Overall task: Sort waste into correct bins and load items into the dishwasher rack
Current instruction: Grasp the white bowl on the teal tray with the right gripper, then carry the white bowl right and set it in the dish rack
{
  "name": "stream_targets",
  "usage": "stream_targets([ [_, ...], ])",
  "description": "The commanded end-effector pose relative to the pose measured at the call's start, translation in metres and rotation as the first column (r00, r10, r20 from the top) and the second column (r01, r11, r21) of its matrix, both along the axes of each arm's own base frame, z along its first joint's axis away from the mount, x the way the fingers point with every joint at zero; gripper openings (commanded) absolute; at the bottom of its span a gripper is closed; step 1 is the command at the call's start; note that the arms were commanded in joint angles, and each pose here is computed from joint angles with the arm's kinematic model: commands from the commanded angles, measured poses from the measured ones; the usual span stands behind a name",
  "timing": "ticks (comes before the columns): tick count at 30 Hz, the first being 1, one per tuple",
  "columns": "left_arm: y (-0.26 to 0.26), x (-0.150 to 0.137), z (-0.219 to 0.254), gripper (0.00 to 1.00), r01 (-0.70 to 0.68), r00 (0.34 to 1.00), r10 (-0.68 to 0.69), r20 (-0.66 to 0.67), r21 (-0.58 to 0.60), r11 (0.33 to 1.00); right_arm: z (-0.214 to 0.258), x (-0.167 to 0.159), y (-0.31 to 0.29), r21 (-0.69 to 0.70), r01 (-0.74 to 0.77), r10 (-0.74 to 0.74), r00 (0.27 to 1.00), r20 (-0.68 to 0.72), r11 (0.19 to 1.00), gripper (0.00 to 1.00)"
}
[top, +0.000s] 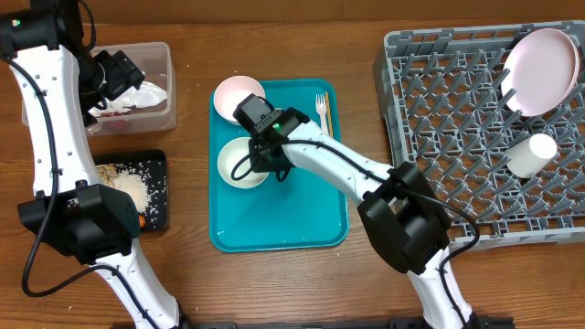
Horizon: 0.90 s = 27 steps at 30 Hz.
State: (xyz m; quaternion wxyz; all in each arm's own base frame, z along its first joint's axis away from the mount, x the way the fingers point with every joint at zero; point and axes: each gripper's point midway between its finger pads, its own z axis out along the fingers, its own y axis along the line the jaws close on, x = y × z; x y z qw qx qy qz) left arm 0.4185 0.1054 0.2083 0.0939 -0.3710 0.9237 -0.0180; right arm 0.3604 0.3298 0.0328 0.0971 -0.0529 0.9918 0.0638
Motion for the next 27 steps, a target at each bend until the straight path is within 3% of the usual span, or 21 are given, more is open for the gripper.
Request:
stream_targets([
  [1, 0.003, -0.002, -0.001, 1.00, 0.014, 1.000, -0.014, -0.009, 0.017, 1.000, 0.027, 0.024, -0.023, -0.022, 0.065, -0.064, 0.997, 0.047, 0.998, 0.04],
  [5, 0.004, -0.002, -0.001, 1.00, 0.013, 1.000, -0.013, -0.011, 0.023, 1.000, 0.080, 0.045, -0.064, -0.056, 0.152, -0.144, 0.982, 0.118, 0.987, 0.04],
  [9, 0.004, -0.002, -0.001, 1.00, 0.013, 1.000, -0.013, -0.011, 0.024, 1.000, 0.149, 0.072, -0.156, -0.205, 0.342, -0.271, 0.912, 0.308, 0.917, 0.05],
  [10, 0.005, -0.002, -0.001, 1.00, 0.013, 1.000, -0.013, -0.012, 0.026, 1.000, 0.178, 0.079, -0.204, -0.272, 0.443, -0.318, 0.860, 0.400, 0.854, 0.06],
  [13, 0.011, -0.004, -0.001, 1.00, 0.006, 1.000, -0.005, -0.020, 0.059, 0.998, 0.214, 0.082, -0.284, -0.332, 0.598, -0.398, 0.765, 0.506, 0.729, 0.07],
  [21, 0.016, -0.004, 0.000, 1.00, 0.001, 1.000, 0.001, -0.024, 0.085, 0.996, 0.203, 0.085, -0.446, -0.353, 0.805, -0.611, 0.592, 0.526, 0.476, 0.08],
  [25, 0.020, -0.006, 0.000, 1.00, -0.004, 1.000, 0.007, -0.031, 0.113, 0.994, 0.198, 0.085, -0.498, -0.349, 0.843, -0.649, 0.538, 0.537, 0.410, 0.09],
  [27, 0.020, -0.005, 0.000, 1.00, -0.004, 1.000, 0.007, -0.030, 0.113, 0.994, 0.197, 0.090, -0.509, -0.352, 0.832, -0.636, 0.555, 0.537, 0.428, 0.09],
])
